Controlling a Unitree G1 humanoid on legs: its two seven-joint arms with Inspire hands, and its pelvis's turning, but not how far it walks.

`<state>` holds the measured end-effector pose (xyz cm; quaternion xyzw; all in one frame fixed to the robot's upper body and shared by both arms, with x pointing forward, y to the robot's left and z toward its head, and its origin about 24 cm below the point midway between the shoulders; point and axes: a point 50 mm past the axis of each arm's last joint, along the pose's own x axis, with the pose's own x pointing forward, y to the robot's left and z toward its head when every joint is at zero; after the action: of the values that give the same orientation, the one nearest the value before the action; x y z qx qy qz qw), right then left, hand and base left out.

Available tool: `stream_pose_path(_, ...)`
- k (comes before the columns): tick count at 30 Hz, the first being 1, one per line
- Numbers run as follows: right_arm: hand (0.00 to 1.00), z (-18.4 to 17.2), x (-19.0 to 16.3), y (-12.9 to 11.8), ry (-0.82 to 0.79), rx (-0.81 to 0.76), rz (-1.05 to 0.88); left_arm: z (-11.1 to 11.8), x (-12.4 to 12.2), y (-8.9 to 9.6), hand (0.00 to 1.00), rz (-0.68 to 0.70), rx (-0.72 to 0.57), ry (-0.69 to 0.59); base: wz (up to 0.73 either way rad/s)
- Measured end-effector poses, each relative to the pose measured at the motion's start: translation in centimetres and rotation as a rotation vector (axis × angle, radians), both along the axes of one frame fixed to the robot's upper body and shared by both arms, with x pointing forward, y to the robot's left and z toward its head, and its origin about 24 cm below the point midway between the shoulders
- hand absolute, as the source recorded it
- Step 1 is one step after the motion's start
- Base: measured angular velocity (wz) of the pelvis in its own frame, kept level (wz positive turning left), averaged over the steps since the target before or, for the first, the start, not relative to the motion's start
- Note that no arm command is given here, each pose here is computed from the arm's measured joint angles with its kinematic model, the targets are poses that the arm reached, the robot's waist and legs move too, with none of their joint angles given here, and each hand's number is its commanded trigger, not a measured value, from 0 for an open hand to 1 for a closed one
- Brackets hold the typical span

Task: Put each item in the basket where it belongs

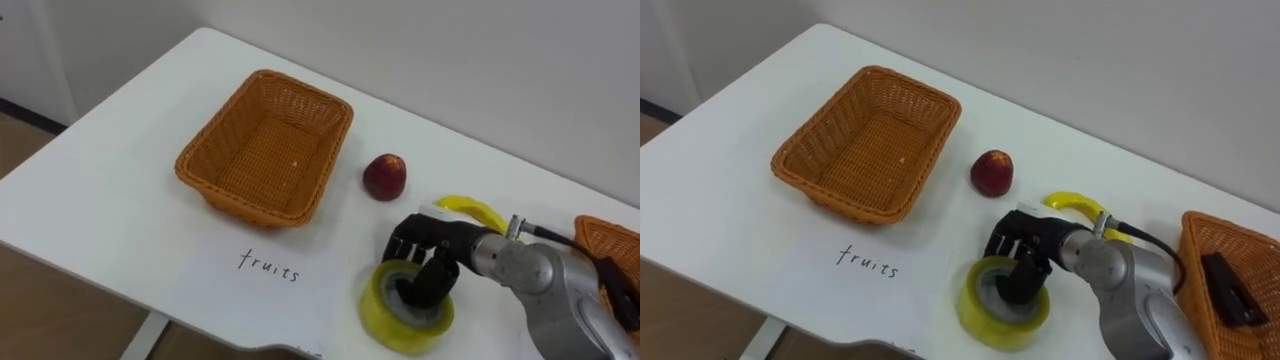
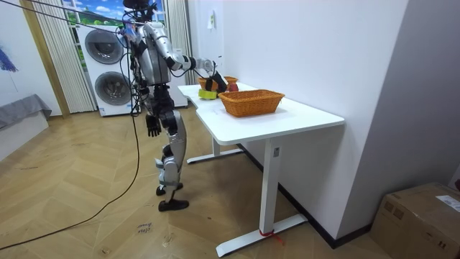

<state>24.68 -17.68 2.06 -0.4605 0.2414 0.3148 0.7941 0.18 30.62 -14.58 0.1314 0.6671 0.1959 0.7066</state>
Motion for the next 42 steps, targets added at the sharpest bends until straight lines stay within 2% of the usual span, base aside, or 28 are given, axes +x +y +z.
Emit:
stream_pose_path(7, 1.0, 0.2, -1.1, -1.4, -0.043, 0.074, -0.074, -0.2, -0.5, -0.4, 0.0, 0.034, 0.028, -0.013, -0.11)
stream_pose_path(10, 1.0, 0.4, -1.3, -2.2, -0.073, 0.088, -0.118, -0.3, -1.5, -0.7, 0.0, 0.072, 0.029, 0.002, -0.1)
stream_pose_path(14, 1.0, 1.8, -1.5, -3.1, -0.172, 0.107, -0.173, -0.4, -2.6, -0.9, 0.0, 0.1, 0.027, 0.019, -0.12)
stream_pose_path(21, 1.0, 4.4, -1.0, -5.2, -0.359, 0.189, -0.292, -0.5, -2.3, -1.2, 0.0, 0.094, 0.03, -0.013, -0.01)
stream_pose_path(33, 1.0, 6.6, -1.1, -8.2, -0.571, 0.175, -0.464, -1.0, -4.3, -3.1, 0.0, 0.122, -0.009, 0.038, -0.01)
stream_pose_path(42, 1.0, 7.6, -1.3, -9.6, -0.672, 0.187, -0.55, -1.0, -4.4, -3.2, 0.0, 0.129, -0.01, 0.034, 0.0)
